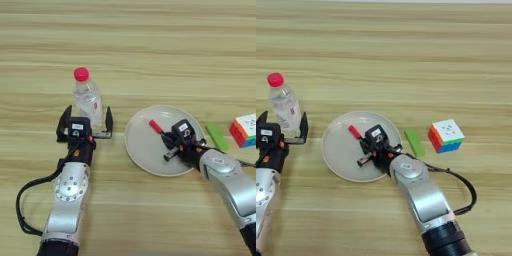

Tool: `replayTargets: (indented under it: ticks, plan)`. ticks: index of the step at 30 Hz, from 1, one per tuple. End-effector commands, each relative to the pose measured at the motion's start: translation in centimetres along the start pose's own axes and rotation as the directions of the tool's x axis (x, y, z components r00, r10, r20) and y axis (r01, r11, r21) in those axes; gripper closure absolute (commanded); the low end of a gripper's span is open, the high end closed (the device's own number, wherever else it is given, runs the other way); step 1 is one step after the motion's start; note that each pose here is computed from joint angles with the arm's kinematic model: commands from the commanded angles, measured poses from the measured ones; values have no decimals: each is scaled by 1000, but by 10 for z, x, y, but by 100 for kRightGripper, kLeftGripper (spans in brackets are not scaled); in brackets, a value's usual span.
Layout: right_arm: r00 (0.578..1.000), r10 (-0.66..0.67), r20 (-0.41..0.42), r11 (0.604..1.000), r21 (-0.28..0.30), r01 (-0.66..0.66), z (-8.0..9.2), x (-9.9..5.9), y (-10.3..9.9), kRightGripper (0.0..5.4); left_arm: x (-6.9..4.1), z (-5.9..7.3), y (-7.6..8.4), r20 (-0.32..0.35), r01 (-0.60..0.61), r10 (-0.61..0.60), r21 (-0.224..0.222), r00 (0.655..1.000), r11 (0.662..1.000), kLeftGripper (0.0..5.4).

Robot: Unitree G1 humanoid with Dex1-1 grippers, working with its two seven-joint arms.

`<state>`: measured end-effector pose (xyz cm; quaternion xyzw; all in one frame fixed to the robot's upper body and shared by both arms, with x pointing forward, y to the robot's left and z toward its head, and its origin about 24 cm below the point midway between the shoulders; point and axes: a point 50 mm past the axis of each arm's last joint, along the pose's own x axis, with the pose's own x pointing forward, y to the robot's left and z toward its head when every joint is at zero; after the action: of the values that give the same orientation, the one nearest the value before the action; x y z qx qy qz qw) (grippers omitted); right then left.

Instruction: Move the objects on the table

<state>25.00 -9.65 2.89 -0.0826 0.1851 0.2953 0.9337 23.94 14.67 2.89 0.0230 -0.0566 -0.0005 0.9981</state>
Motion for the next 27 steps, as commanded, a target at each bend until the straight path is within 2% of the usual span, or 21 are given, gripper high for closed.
replayTargets:
  ticks: [1,12,16,27]
  plan:
    - [999,-24,-32,1000,7,25,-6,-2,-4,492,-1,0,-2,-12,0,0,13,1000,1000,0]
    - [995,-69,72,997,29,67,16,-10,-12,492,0,0,-1,-11,0,0,12,1000,1000,0]
    - [988,-99,121,995,18,98,27,-16,-20,492,0,0,-1,-11,0,0,11,1000,1000,0]
    - [972,-185,144,983,19,185,28,-33,-39,492,0,0,-1,-11,0,0,10,1000,1000,0]
